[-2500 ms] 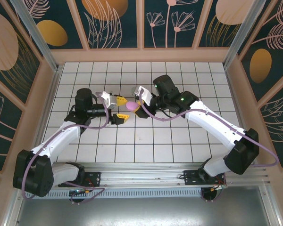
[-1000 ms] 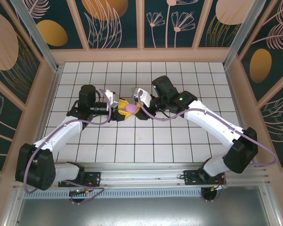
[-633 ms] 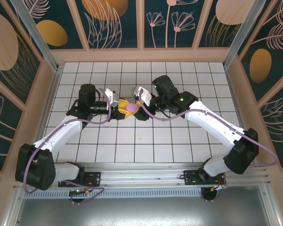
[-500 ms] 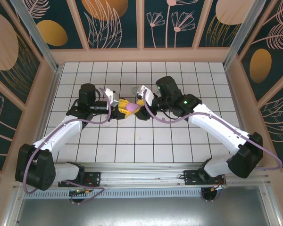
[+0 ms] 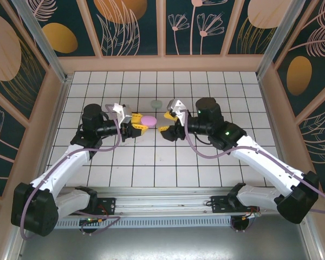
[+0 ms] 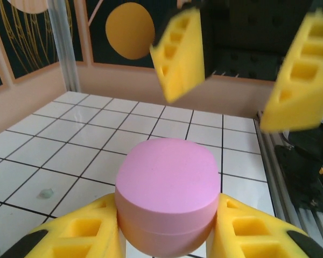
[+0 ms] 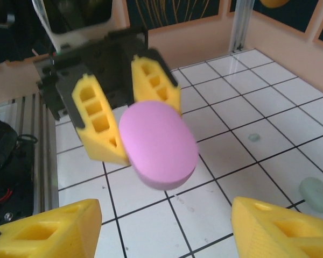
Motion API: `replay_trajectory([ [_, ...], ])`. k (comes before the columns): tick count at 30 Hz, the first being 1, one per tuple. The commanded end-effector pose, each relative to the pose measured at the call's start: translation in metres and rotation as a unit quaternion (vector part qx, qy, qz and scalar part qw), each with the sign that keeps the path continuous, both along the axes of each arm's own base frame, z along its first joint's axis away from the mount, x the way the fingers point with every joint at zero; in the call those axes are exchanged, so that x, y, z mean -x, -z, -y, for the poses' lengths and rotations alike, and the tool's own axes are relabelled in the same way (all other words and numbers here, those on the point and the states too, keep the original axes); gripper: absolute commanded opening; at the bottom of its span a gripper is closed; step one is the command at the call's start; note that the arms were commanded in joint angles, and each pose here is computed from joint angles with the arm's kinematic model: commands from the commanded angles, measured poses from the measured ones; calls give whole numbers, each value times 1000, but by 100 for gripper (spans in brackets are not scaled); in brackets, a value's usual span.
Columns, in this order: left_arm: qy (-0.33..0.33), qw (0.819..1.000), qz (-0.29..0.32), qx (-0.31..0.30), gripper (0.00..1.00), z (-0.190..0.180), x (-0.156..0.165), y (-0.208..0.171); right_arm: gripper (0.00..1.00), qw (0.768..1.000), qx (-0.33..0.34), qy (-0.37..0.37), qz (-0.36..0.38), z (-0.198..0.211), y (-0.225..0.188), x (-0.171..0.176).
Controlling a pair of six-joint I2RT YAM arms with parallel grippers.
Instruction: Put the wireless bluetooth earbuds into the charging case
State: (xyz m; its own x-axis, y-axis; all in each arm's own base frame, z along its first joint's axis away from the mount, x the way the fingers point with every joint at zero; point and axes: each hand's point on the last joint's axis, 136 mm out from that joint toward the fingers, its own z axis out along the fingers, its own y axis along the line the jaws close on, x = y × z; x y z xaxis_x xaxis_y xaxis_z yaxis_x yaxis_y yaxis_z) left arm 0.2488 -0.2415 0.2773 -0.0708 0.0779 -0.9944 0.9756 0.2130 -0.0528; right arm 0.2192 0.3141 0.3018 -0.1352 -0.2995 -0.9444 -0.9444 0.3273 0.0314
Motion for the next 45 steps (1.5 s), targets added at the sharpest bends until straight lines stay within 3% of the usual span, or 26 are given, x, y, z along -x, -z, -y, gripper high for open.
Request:
replay_trajectory([
  [1,11,999,-7,34,21,2,5,-17,69,1000,-17,-3,20,-9,-6,-2],
  [14,18,999,-22,43,15,3,7,-15,68,999,-35,5,19,-28,-9,-22],
  [33,28,999,-30,32,13,2,16,-8,65,997,-70,-21,-2,-38,-22,-18],
  [45,34,999,-21,32,13,1,21,-12,62,998,-54,10,-16,-39,-16,-34],
])
